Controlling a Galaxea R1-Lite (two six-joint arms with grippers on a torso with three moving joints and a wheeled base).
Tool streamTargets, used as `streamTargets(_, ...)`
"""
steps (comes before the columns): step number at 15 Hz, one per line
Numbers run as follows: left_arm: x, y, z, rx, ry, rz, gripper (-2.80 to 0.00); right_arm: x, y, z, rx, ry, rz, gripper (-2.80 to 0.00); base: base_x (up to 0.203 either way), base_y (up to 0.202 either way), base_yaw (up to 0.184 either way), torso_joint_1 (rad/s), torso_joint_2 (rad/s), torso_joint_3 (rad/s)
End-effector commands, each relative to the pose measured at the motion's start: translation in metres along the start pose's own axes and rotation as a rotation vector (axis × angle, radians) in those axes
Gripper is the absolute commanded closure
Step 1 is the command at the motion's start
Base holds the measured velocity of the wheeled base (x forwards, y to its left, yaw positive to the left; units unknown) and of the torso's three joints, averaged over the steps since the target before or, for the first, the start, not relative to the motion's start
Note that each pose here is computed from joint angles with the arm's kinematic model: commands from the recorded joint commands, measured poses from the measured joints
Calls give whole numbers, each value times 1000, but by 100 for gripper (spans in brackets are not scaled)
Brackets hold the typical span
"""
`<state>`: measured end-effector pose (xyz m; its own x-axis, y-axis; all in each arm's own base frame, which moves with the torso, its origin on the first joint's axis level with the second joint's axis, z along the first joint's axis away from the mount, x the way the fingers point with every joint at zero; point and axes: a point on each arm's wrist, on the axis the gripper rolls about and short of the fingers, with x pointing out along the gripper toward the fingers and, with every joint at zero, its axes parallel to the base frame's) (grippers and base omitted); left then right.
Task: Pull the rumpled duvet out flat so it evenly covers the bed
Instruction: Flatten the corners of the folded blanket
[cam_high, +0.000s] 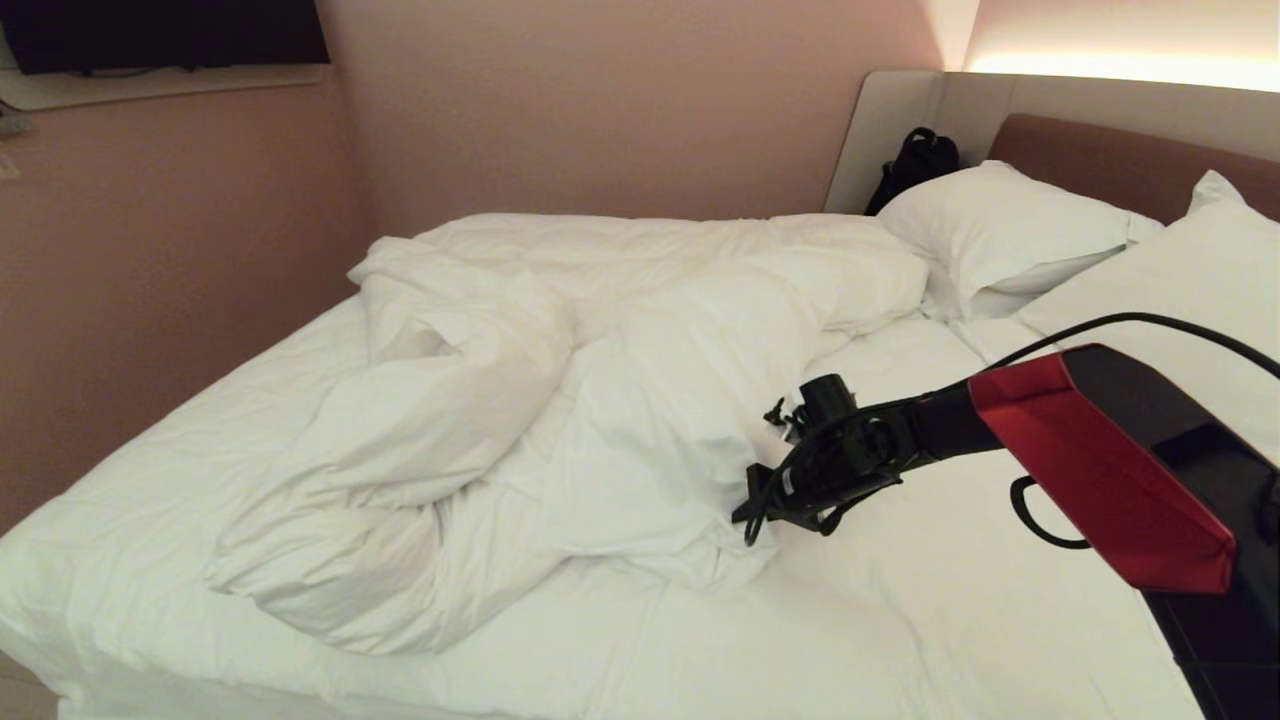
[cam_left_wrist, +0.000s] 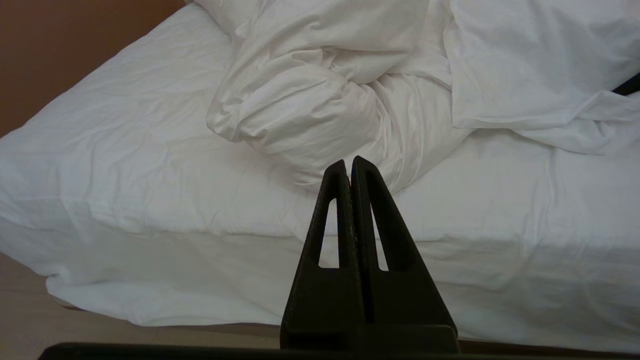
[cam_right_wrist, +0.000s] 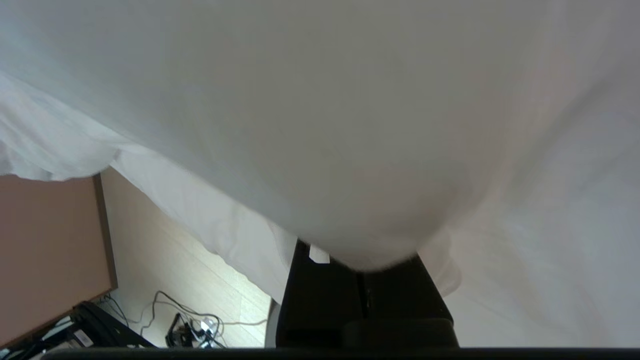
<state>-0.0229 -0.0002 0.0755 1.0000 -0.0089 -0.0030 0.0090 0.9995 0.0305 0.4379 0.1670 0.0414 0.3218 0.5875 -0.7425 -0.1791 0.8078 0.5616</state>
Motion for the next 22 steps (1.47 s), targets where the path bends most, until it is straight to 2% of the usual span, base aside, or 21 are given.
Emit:
streamTargets(1,0,0,0,0,-1,0,0,0,-2,-6,0,19,-2,0,0,0,0,0,0,0)
streamTargets(6,0,0,0,0,0,0,0,-47,18,-12,-42,-35,62,0,0,0,0,0,0,0)
streamTargets(12,0,0,0,0,0,0,0,-98,16,-21,2,-93,43,0,0,0,0,0,0,0)
streamTargets(16,0,0,0,0,-1,0,0,-151,15,-26,24,-187,-11,0,0,0,0,0,0,0)
streamTargets(18,0,0,0,0,1,0,0,-173,12,-35,53,-177,-103,0,0,0,0,0,0,0)
streamTargets(20,0,0,0,0,0,0,0,-190,16,-44,32,-191,-186,0,0,0,0,0,0,0)
streamTargets(22,0,0,0,0,1,0,0,-207,24,-53,9,-221,-199,0,0,0,0,0,0,0)
